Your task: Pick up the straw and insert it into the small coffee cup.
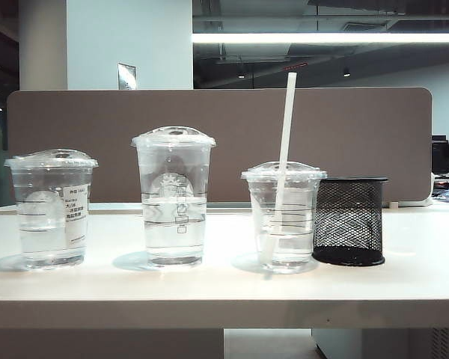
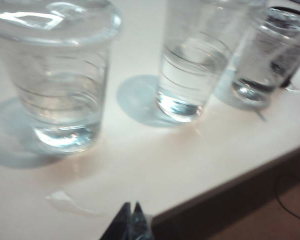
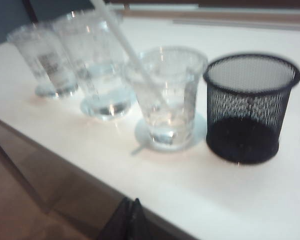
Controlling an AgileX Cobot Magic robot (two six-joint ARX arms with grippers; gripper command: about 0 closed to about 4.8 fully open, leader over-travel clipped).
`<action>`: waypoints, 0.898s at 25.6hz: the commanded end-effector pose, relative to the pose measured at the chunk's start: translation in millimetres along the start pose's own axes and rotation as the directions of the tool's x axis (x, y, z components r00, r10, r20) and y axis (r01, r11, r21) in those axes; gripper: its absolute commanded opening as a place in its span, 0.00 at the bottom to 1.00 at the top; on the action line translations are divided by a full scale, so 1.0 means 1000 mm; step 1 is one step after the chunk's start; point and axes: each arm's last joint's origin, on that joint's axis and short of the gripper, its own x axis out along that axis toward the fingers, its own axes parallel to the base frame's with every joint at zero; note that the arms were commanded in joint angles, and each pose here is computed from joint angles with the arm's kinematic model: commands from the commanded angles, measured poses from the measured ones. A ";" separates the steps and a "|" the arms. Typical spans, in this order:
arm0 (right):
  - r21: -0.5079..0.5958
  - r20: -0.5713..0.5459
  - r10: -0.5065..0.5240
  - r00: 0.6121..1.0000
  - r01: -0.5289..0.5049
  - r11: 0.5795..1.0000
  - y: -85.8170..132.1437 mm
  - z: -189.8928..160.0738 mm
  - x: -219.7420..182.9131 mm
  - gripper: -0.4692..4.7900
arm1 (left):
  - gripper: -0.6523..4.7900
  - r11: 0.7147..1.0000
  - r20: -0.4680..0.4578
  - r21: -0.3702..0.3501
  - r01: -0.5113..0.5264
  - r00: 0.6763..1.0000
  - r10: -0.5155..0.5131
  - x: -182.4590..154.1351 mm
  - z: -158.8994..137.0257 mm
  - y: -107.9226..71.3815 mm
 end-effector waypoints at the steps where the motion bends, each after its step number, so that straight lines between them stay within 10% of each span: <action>1: 0.005 -0.019 0.005 1.000 -0.004 1.000 0.000 -0.004 0.001 0.09 | 0.11 1.000 0.008 0.005 -0.028 1.000 0.028 0.000 0.000 0.001; 16: 0.004 -0.014 -0.003 1.000 0.003 1.000 0.000 -0.004 0.001 0.09 | 0.11 0.998 0.113 0.055 -0.037 0.993 0.030 -0.007 0.006 -0.002; 23: 0.004 -0.014 -0.003 1.000 0.003 1.000 0.000 -0.004 0.001 0.09 | 0.11 0.974 0.163 0.013 -0.228 0.961 0.223 -0.012 0.007 0.013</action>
